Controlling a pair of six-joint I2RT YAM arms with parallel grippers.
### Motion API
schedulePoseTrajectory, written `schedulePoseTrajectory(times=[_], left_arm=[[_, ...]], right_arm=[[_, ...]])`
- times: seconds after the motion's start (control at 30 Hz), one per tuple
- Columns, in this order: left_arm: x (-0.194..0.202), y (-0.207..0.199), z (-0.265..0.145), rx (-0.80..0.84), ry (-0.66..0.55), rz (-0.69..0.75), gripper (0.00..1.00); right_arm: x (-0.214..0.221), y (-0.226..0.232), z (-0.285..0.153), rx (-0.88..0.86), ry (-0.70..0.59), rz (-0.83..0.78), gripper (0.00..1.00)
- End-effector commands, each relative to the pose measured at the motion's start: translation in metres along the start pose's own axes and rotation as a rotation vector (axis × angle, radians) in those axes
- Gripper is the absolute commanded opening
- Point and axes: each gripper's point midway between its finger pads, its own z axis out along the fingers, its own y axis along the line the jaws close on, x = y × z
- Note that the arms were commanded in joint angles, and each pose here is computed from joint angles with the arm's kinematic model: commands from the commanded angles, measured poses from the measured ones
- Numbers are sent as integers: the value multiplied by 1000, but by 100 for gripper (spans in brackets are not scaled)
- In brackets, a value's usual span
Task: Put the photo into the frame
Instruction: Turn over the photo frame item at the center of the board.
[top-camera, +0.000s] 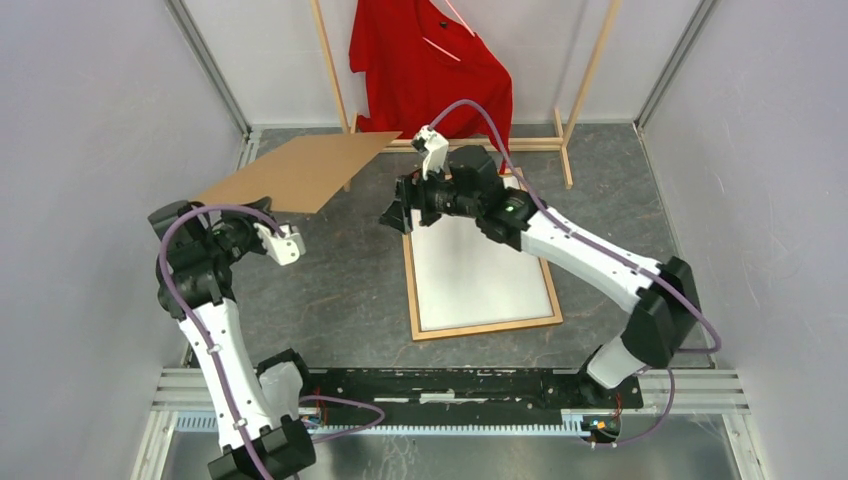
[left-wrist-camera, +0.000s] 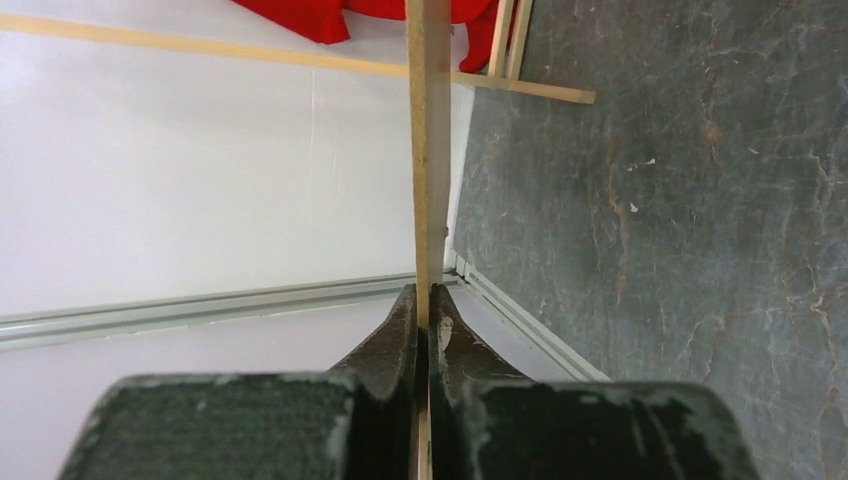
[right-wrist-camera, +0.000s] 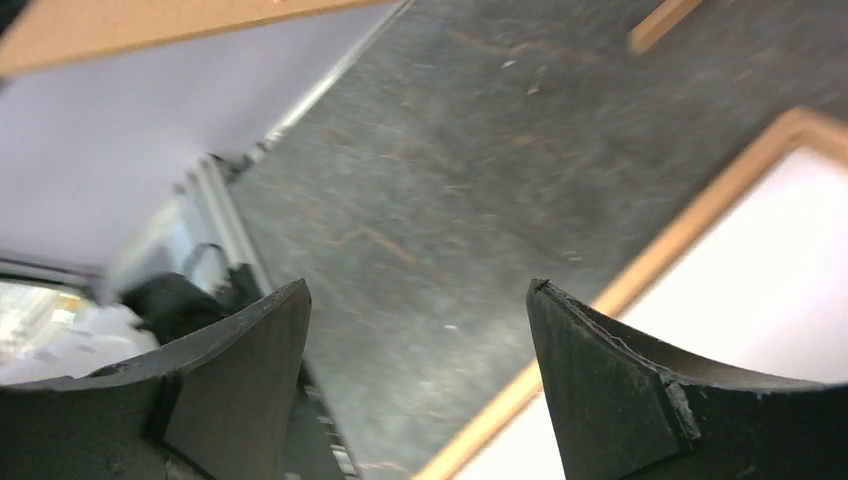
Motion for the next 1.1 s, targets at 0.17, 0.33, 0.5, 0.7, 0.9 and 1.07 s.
schedulePoseTrajectory(times=[0.17, 0.33, 0.5, 0.7, 0.9, 1.07], left_arm=[[-51, 1, -23, 218, -157, 125, 2], [-57, -1, -26, 235, -166, 135, 2], [-61, -3, -26, 237, -178, 154, 2], [-62, -12, -23, 266, -185, 152, 2], [-60, -16, -22, 284, -179, 156, 2], [-58, -16, -22, 289, -171, 155, 2]], right_arm=[[-38, -2, -79, 43, -304, -1090, 92], [-21, 18, -72, -129, -269, -1250, 91], [-12, 18, -50, -169, -245, -1319, 89], [-6, 18, -11, -219, -209, -1359, 86], [-8, 20, 19, -237, -204, -1369, 81], [-5, 16, 37, -219, -201, -1364, 68]])
